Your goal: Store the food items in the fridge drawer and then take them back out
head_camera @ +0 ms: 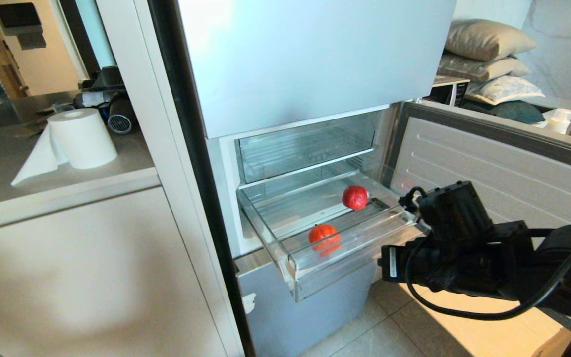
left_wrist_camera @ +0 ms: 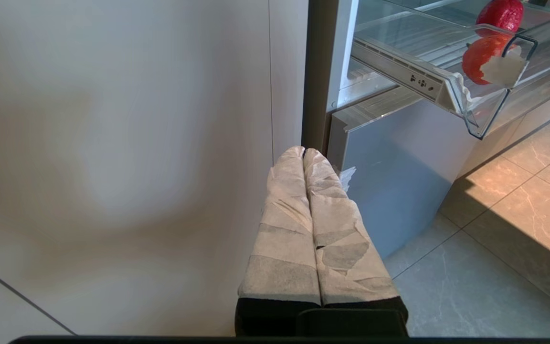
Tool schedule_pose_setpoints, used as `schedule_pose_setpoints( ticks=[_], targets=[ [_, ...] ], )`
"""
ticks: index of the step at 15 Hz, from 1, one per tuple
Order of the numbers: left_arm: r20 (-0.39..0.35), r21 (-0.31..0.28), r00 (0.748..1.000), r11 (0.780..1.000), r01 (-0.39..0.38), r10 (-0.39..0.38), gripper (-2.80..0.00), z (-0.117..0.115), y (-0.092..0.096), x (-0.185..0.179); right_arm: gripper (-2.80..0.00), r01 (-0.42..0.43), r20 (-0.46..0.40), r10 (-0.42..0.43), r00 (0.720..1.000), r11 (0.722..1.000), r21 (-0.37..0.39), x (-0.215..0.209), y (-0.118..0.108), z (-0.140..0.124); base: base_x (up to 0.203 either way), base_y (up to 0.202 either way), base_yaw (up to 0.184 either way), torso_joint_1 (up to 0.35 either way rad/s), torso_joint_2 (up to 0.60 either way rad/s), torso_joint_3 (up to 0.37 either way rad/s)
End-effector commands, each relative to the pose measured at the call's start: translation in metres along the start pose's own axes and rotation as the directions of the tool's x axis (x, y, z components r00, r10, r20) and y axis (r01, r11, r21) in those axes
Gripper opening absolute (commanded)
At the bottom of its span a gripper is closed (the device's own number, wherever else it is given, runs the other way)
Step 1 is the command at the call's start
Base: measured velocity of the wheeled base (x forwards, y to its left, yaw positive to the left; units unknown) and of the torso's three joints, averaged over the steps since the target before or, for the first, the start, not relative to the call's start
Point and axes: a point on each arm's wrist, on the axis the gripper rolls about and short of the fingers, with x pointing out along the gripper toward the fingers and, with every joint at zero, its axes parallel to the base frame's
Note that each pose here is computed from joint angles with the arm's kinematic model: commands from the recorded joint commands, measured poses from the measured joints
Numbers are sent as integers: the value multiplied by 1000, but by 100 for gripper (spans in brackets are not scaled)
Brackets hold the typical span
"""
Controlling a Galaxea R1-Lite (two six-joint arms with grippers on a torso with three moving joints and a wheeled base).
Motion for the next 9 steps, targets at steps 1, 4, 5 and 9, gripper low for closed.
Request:
schedule_pose_setpoints(
  ticks=[1,4,5,9],
  targets=[
    [0,0,1000,1000,1,-1,-280,0,0,0,-280,27,-48,-27,998,1000,-8,34,-1,-12,0,0,0,0,0,0],
    [-2,0,1000,1000,-1,1,-280,0,0,0,-280,16,-20,-17,1000,1000,-21,84,0,-23,0,0,0,0,0,0],
    [-2,0,1000,1000,-1,1,-280,0,0,0,-280,10,-8,-11,1000,1000,-29,97,2,-24,0,0,0,0,0,0],
    [-2,0,1000,1000,0,0,-280,0,0,0,-280,-51,142,55,988,998,-31,139,15,-9,0,0,0,0,0,0]
  ],
)
